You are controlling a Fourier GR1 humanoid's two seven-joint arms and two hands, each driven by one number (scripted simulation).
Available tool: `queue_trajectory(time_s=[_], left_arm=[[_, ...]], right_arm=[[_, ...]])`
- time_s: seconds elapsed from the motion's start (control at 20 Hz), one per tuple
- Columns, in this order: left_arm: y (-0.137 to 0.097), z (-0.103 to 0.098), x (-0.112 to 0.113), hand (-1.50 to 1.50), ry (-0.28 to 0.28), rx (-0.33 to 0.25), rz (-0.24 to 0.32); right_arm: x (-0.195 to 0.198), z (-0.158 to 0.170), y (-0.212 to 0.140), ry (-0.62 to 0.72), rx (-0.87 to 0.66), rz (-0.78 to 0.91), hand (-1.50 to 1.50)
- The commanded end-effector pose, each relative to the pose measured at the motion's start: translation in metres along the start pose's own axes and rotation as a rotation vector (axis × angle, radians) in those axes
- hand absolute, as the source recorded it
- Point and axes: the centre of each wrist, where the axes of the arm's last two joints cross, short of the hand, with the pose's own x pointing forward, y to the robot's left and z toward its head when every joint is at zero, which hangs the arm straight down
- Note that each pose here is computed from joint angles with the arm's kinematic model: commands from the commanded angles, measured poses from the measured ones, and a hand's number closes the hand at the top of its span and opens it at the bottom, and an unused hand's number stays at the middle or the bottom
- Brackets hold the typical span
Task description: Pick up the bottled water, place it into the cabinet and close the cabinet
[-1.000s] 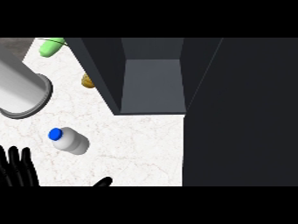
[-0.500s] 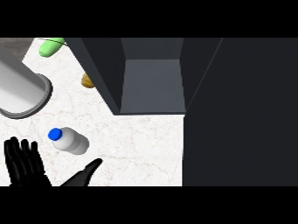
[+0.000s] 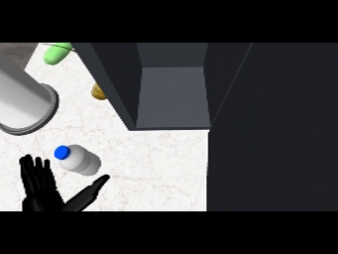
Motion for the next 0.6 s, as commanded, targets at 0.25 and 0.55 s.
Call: queue_trajectory(time_s=[0.25, 0.55], left_arm=[[0.007, -0.032, -0.054, -1.50, 0.016, 0.048, 0.017], [0.017, -0.022, -0.081, -1.50, -0.007, 0.056, 0.004]], right_arm=[[0.035, 0.001, 0.007, -0.074, 0.016, 0.027, -1.50], [0.048, 0.001, 0.008, -0.075, 0.007, 0.054, -1.50]])
